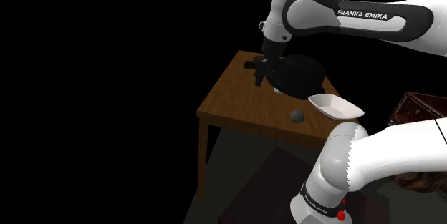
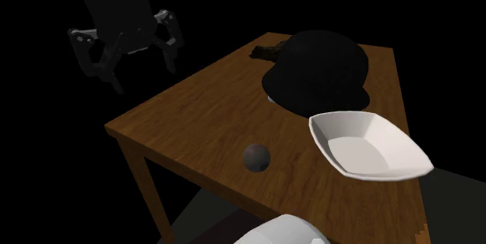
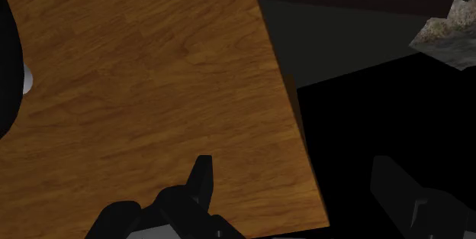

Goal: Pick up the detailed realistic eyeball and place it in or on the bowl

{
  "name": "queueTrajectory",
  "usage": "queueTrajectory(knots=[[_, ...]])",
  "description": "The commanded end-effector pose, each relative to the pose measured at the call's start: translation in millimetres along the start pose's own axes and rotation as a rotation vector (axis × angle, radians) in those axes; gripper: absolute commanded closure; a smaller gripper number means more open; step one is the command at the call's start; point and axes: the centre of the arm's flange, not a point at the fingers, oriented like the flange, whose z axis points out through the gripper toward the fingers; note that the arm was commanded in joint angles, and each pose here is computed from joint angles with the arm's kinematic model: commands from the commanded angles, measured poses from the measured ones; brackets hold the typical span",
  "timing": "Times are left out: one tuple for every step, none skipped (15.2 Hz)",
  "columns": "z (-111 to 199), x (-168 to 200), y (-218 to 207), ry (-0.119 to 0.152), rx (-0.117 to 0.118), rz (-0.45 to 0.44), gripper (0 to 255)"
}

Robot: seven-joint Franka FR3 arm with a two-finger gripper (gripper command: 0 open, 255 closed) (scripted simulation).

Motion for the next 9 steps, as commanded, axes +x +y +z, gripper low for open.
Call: queueTrajectory(knots=[[0.0, 0.0, 0.0, 0.000, 0.000, 0.000, 0], [5.7, -11.1, 7.0, 0.005, 0.006, -0.006, 0], [11.4, -22.1, 14.0, 0.011, 0.012, -0.011, 0], [17.3, -33.1, 21.0, 0.016, 0.018, -0.017, 0], [23.3, -44.0, 28.1, 0.022, 0.024, -0.023, 0], [29.4, -54.8, 35.2, 0.027, 0.030, -0.028, 0], [35.5, -65.6, 42.3, 0.033, 0.036, -0.034, 0], [41.8, -76.3, 49.4, 0.038, 0.042, -0.039, 0], [48.2, -86.9, 56.6, 0.044, 0.047, -0.045, 0]])
